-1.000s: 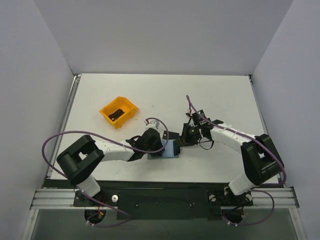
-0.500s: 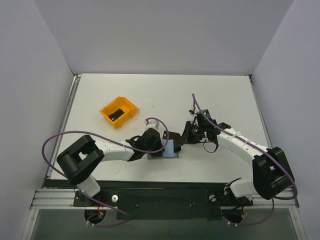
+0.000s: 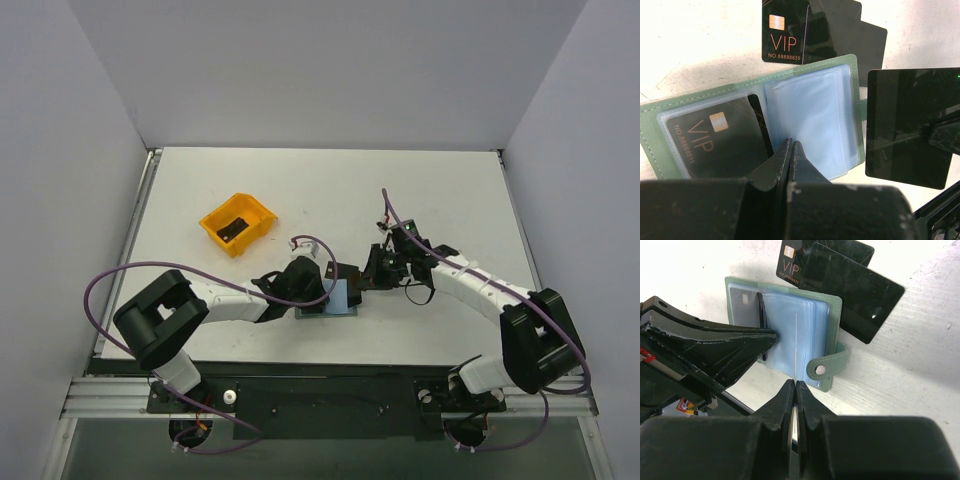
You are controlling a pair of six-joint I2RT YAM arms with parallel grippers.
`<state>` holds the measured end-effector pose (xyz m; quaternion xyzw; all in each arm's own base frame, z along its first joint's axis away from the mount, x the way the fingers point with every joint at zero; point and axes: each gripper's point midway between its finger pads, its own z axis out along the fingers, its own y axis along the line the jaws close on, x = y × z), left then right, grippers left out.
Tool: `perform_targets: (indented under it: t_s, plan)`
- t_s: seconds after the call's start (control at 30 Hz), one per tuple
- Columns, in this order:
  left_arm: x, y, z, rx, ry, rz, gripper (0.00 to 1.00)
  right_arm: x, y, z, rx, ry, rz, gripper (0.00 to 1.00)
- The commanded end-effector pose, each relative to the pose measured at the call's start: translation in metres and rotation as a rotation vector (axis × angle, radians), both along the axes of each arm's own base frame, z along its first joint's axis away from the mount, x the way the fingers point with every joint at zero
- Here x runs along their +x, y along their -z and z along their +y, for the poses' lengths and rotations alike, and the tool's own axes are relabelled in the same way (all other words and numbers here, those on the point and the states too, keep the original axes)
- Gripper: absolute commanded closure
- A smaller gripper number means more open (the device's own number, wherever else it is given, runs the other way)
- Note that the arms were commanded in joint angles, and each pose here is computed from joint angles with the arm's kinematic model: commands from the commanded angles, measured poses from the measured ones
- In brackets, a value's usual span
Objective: Put the credit cards into the card holder
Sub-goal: Turn over the card slot in the card holder.
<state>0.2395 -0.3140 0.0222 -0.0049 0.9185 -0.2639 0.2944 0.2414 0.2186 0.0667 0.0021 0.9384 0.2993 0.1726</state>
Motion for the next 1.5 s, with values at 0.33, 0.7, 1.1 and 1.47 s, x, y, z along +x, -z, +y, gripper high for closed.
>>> perform_targets:
  t_s: [0.33, 0.7, 1.1, 1.47]
  plan:
    - [-0.017, 0.033, 0.032, 0.142, -0.005, 0.083, 1.0, -0.003, 0.015, 0.006, 0.003, -0.028, 0.025, 1.0]
    - [-0.018, 0.034, 0.032, 0.141, -0.005, 0.086, 1.0, -0.004, 0.023, 0.005, -0.021, -0.036, 0.032, 1.0]
    - [-0.017, 0.033, 0.03, 0.138, -0.001, 0.085, 1.0, -0.007, 0.029, 0.004, -0.056, -0.051, 0.04, 1.0]
    - [-0.017, 0.034, 0.029, 0.139, 0.0, 0.088, 1.0, -0.009, 0.036, 0.011, -0.046, -0.06, 0.06, 1.0]
